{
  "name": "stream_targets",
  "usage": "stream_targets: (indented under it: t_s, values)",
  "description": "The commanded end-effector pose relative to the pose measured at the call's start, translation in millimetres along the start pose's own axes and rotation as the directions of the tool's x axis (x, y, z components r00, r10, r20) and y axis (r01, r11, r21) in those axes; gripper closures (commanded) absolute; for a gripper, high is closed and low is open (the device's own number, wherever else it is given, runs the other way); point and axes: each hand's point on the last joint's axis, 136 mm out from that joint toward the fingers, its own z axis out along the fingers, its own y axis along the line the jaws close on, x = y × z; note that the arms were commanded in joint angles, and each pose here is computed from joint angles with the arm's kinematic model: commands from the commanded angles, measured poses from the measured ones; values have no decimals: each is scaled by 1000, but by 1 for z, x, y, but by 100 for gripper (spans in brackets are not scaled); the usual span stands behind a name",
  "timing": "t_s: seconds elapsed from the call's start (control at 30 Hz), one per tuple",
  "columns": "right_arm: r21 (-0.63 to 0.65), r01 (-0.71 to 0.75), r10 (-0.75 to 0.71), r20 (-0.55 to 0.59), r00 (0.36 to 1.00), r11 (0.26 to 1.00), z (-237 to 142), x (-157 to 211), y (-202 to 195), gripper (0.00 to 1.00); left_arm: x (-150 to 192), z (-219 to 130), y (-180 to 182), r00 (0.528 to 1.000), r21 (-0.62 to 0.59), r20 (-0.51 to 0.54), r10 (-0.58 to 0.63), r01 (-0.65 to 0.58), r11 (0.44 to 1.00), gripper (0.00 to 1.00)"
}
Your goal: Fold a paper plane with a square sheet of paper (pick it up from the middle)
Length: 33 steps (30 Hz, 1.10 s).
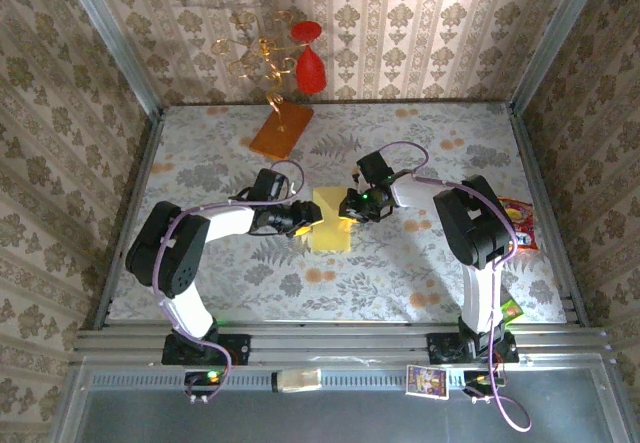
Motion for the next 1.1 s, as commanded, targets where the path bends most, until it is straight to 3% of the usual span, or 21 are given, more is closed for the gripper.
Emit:
stream_targets:
  t_s: [0.0, 0.43, 0.7, 0.83, 1.07]
  values:
    - [52, -24, 27, -55, 998, 998, 13, 13, -23, 80, 6, 5, 3, 999, -20, -36, 14, -14, 1000, 48]
    - [20, -40, 41, -71, 997, 999, 15, 13, -23, 79, 17, 15, 4, 996, -47, -87, 30, -34, 998, 55]
    - [22, -42, 43, -74, 996, 999, 15, 13, -25, 79, 0, 6, -7, 999, 39, -38, 27, -25, 999, 56]
    - [21, -40, 41, -73, 996, 999, 14, 13, -25, 80, -11, 1, -21, 999, 166, -37, 9, -3, 986, 59]
    - [22, -37, 38, -60, 997, 999, 9, 11, -26, 80, -14, 6, -21, 997, 179, -75, 16, -2, 984, 64]
